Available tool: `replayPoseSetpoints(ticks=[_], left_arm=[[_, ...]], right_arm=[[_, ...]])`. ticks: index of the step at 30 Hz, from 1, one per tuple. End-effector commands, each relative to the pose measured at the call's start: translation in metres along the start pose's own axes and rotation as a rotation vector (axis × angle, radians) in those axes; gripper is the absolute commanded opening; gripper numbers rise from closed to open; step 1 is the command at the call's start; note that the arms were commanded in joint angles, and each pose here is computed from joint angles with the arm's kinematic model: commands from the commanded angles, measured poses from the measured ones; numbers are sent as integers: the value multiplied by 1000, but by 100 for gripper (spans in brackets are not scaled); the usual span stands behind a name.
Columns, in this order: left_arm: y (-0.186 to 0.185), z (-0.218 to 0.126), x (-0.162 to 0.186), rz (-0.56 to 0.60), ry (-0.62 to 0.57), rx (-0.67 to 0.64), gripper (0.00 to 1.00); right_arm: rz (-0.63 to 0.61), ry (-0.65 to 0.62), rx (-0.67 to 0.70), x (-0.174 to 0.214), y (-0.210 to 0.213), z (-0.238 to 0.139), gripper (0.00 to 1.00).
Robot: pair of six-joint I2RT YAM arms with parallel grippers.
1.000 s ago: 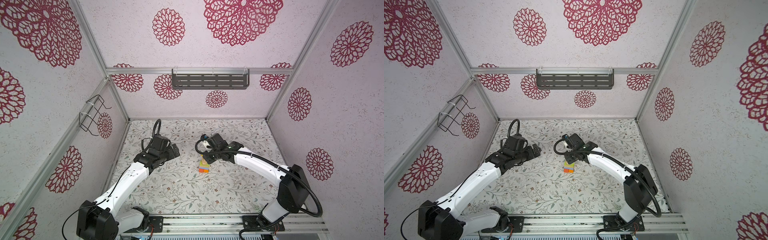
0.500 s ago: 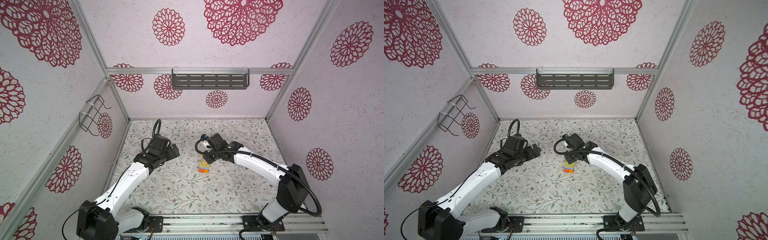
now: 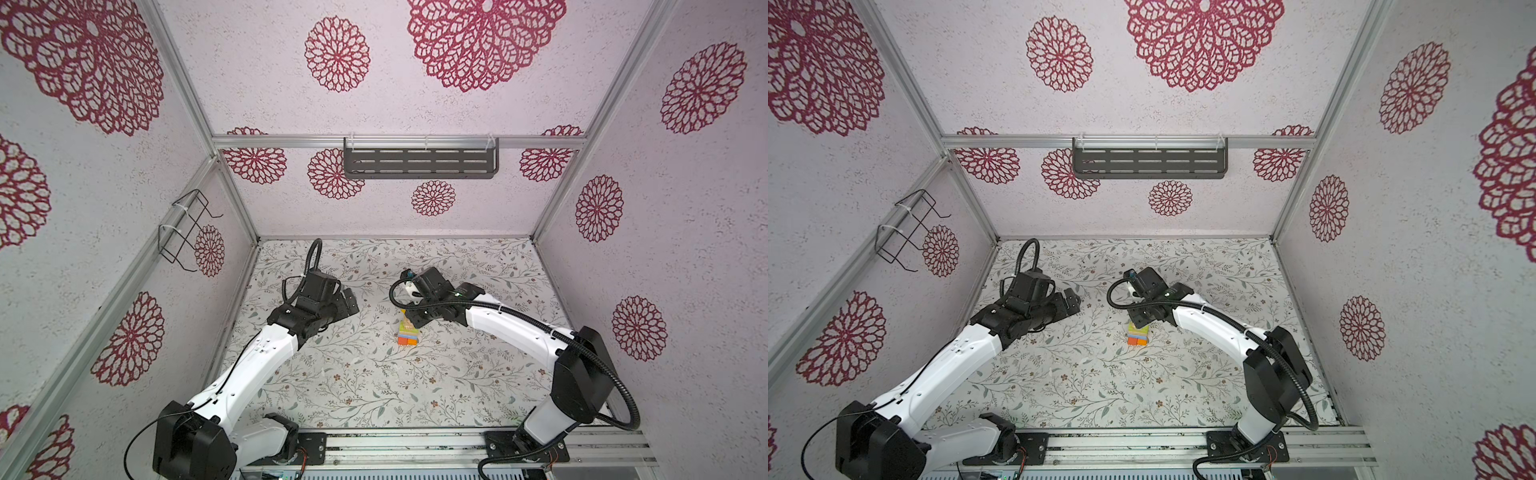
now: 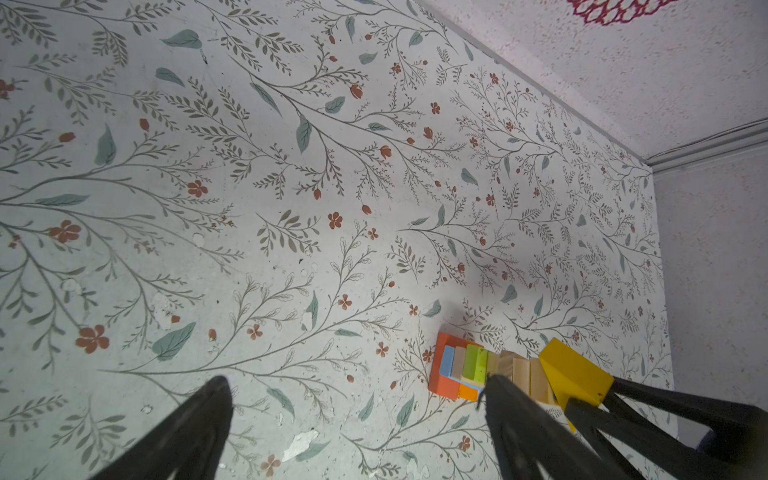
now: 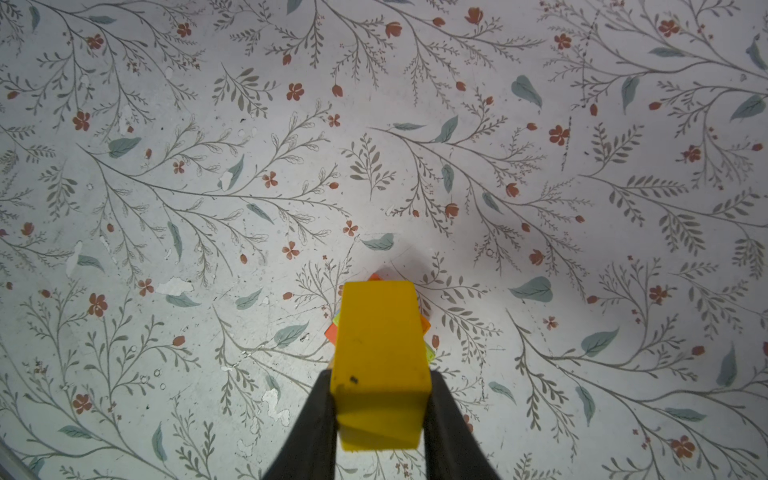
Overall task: Build the wood block tower
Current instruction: 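Lower the yellow block onto the stack and open the right gripper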
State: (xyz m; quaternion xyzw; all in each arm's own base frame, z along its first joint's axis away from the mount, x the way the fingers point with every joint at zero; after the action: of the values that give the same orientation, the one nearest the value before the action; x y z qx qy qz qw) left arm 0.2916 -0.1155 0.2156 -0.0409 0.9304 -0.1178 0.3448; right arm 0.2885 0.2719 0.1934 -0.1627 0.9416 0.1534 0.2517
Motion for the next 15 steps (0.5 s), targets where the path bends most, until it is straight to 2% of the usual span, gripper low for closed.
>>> replayPoseSetpoints(ticks=[1,15], left_arm=[[2,-4,0,7,-14,-8,97],[3,-8,-3,12,-24,-19,97]], right_arm=[[12,-44,-11,-15,3,-9,35],[8,-68,-14,-20,4,-18,54]])
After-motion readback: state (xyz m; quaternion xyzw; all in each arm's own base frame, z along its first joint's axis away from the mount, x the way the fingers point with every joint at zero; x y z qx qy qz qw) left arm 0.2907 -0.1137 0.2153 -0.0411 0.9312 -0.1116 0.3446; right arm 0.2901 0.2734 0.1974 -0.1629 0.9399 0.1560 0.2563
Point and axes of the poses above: each gripper's point midway between its finger pads, its own z axis out along the fingers, its own y axis along the line the jaws close on, x = y × z, the point moved 5 cm from there along -z, back along the fingers, and after that the axes turned 15 degrees about z, right-handed, at the moved point
